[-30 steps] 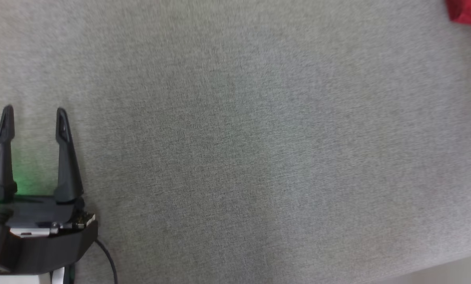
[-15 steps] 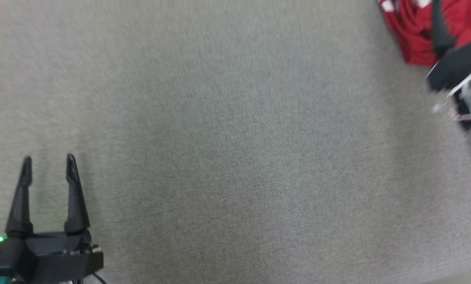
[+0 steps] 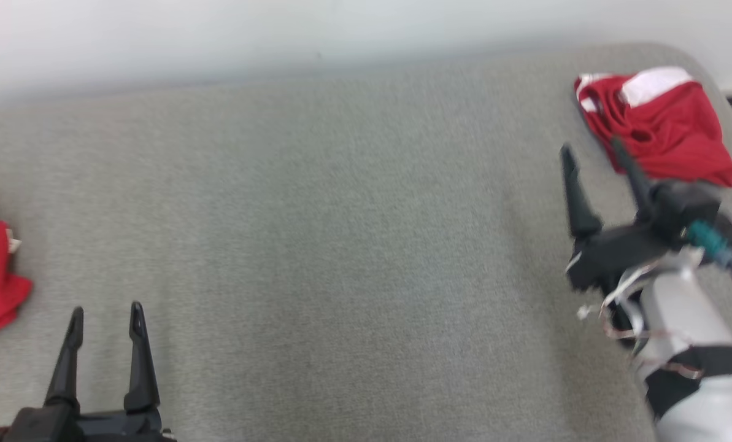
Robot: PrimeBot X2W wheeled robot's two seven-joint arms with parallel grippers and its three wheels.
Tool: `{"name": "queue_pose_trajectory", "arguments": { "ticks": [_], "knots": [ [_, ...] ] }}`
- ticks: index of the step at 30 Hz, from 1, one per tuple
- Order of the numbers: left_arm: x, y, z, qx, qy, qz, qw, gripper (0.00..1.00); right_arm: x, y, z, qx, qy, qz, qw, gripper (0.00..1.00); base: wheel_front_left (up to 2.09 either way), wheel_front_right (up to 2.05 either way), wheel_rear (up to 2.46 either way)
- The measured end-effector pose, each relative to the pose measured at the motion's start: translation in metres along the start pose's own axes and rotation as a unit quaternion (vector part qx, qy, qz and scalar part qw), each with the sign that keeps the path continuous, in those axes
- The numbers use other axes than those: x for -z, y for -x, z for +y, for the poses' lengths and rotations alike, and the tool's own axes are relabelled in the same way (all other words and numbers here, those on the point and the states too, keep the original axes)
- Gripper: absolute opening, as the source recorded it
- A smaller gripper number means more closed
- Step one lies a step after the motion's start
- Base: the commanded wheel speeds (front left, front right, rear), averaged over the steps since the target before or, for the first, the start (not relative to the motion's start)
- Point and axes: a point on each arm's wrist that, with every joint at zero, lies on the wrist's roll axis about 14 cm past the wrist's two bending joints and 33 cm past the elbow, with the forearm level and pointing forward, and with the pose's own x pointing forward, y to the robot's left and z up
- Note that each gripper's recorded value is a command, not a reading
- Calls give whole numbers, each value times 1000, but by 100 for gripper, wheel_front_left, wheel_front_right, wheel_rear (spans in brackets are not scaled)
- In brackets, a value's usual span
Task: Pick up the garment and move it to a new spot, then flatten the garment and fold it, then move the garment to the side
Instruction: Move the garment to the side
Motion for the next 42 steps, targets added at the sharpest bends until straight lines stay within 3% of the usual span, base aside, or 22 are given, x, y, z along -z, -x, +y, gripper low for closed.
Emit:
{"name": "queue_pose_trajectory", "arguments": {
  "ticks": [11,23,42],
  "knots": [
    [-23,38,14,-27,-2,-18,999,100,1,63,53,-25,-66,-19,997,100,0,0,0],
    [-25,54,18,-38,1,-18,999,100,16,118,64,-5,-89,-7,996,100,0,0,0],
    [-17,65,19,-42,-1,-3,999,100,27,135,78,2,-112,10,994,100,0,0,0]
  ]
}}
